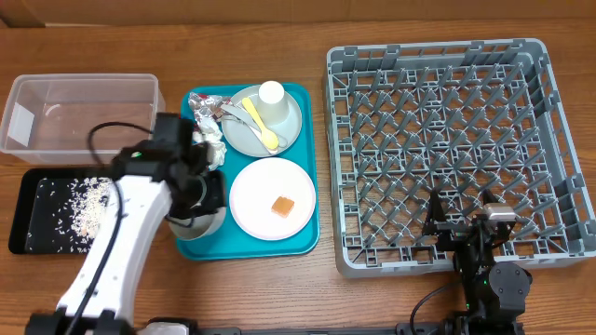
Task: Sort waste into correct bins and load items into the dishwasher rack
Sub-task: 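Carry the empty grey bowl back to the teal tray with left gripper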
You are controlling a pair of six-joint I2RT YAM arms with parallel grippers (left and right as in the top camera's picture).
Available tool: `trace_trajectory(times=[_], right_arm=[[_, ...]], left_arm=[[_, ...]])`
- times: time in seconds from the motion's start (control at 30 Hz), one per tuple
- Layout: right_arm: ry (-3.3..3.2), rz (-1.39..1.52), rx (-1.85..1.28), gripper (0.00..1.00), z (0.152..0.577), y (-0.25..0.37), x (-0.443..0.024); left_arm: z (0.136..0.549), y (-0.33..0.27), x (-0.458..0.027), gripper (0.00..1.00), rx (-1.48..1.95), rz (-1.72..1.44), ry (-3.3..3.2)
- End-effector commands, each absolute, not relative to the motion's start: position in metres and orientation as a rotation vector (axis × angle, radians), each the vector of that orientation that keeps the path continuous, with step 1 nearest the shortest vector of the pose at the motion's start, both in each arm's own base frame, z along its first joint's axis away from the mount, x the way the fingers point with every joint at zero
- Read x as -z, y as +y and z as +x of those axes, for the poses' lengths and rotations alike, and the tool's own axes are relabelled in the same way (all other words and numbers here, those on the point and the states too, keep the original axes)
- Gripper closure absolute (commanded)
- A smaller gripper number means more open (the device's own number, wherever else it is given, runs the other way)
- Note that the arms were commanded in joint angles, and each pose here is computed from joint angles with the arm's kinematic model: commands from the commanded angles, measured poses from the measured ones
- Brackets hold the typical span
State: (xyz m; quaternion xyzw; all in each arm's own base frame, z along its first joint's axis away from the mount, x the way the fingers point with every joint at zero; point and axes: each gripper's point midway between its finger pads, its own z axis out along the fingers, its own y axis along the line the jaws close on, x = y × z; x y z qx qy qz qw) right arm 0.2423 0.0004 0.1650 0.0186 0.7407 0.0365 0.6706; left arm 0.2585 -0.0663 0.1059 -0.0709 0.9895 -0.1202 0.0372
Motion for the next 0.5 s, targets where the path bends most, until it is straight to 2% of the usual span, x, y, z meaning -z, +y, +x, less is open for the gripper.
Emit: trace_trajectory(times=[0.0,0.17,0.3,0.47], right_arm=[[1.657,0.045,-0.077,0.0,0.242,-0.001,-0.167],[1.657,0.045,-0.077,0.0,0.242,-0.001,-0.167],[1.657,0.045,-0.077,0.0,0.242,-0.001,-0.167],[1.657,0.045,-0.077,0.0,0.242,-0.001,-0.167]], left_arm=[[0.257,-0.063,-0.092,0.96,0.225,-0.282,3.081],[0.254,-0.062,-0.078,0.95,0.156,-0.318,3.136],[0.253,-0.06,-0.074,0.84,0.141,-0.326,3.15],[0.254,-0.061,-0.074,0.84,0.142,-0.326,3.148]])
